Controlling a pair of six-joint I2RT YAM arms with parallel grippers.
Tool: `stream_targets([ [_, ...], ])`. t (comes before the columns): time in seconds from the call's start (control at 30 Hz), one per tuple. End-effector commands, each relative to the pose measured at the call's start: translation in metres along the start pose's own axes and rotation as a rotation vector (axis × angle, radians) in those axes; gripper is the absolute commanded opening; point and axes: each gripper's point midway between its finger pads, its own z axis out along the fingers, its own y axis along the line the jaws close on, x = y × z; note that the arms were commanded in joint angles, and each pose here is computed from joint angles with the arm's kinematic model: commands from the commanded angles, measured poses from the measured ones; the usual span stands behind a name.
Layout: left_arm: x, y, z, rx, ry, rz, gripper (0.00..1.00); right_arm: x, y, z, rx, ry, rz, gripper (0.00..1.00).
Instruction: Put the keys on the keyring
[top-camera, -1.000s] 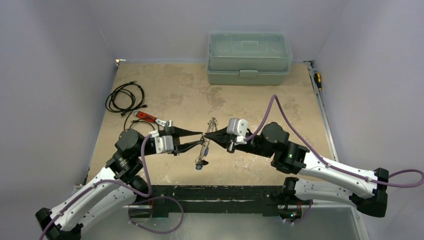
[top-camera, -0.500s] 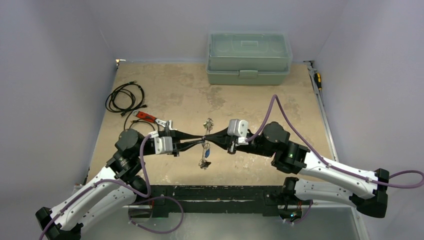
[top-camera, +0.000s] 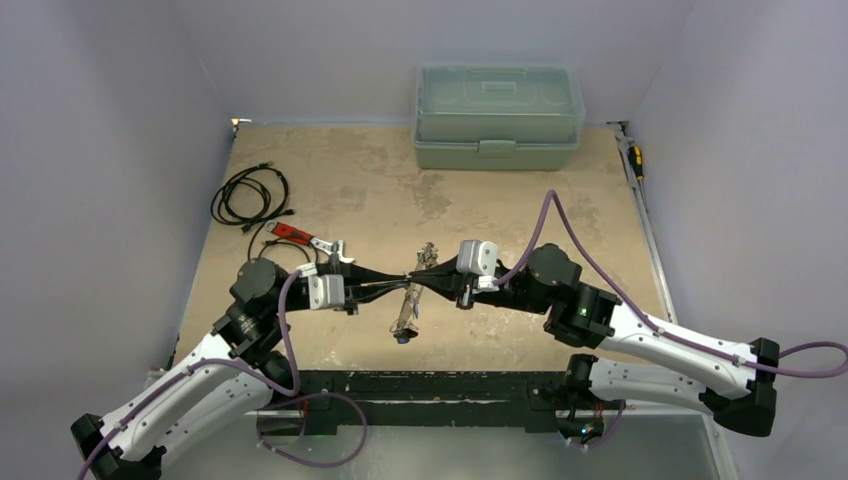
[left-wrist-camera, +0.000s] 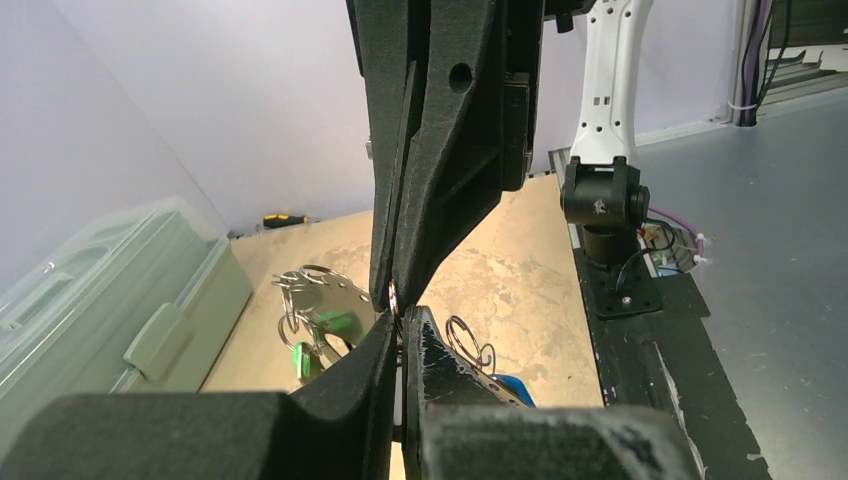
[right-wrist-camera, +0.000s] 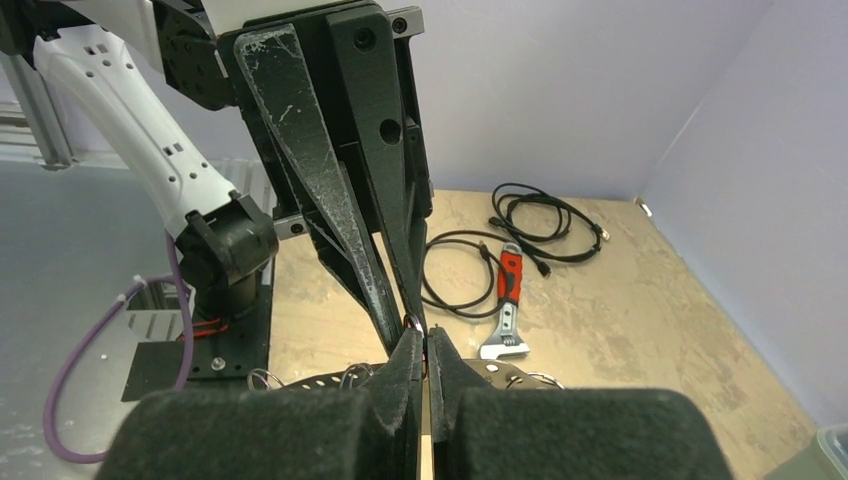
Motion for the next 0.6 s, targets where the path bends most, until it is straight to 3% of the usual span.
stream_targets([
  [0.0,-0.006,0.004,0.000,-0.014,-0.005,0.036,0.00,-0.043,0.002,-0.006,-0.020,-0.132,-0.021,0.00],
  [0.57,-0.002,0.011,-0.001,-0.046,0.025,0.044,0.00,-0.017,-0.005,-0.015,-0.038,0.163,-0.086,0.37],
])
